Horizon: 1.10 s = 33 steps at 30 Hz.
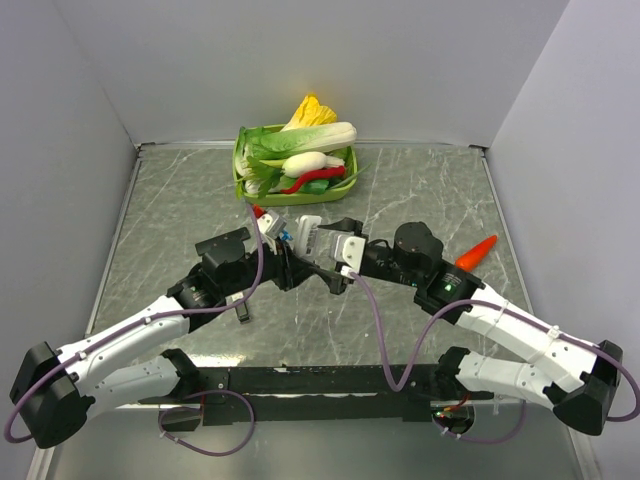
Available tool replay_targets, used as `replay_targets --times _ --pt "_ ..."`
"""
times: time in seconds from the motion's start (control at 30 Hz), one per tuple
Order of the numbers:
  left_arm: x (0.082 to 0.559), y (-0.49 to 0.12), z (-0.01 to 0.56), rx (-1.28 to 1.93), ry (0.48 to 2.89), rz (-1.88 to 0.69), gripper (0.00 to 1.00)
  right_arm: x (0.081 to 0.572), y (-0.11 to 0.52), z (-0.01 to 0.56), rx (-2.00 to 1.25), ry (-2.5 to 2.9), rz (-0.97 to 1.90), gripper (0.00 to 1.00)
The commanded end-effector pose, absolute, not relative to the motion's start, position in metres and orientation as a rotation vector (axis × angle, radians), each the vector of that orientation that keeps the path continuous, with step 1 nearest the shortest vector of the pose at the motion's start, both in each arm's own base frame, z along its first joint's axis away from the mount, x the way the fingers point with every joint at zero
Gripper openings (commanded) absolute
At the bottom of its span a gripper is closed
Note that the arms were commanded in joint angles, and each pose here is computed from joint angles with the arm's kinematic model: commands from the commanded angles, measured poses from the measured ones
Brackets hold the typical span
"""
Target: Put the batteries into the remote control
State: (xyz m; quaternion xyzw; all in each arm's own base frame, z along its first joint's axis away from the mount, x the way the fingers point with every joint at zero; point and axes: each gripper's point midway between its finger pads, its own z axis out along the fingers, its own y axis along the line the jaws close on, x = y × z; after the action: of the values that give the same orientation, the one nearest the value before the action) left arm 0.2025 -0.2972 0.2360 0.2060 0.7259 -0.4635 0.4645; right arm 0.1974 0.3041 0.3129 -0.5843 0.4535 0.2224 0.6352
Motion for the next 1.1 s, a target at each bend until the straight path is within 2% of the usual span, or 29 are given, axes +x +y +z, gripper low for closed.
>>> replay_targets --times 0.0,0.7,1.07 --pt "0.2 -0.3 0.274 0.508 1.681 -1.173 0.01 0.2 0.309 0.345 -1.3 0.945 0.494 0.86" --pt "0.192 -0.305 0.281 0.545 1.664 -1.207 0.01 0.208 0.311 0.346 -1.284 0.943 0.475 0.87" --pt "0.189 -0.306 0.292 0.555 1.638 -1.225 0.01 0.209 0.314 0.327 -1.341 0.995 0.485 0.87"
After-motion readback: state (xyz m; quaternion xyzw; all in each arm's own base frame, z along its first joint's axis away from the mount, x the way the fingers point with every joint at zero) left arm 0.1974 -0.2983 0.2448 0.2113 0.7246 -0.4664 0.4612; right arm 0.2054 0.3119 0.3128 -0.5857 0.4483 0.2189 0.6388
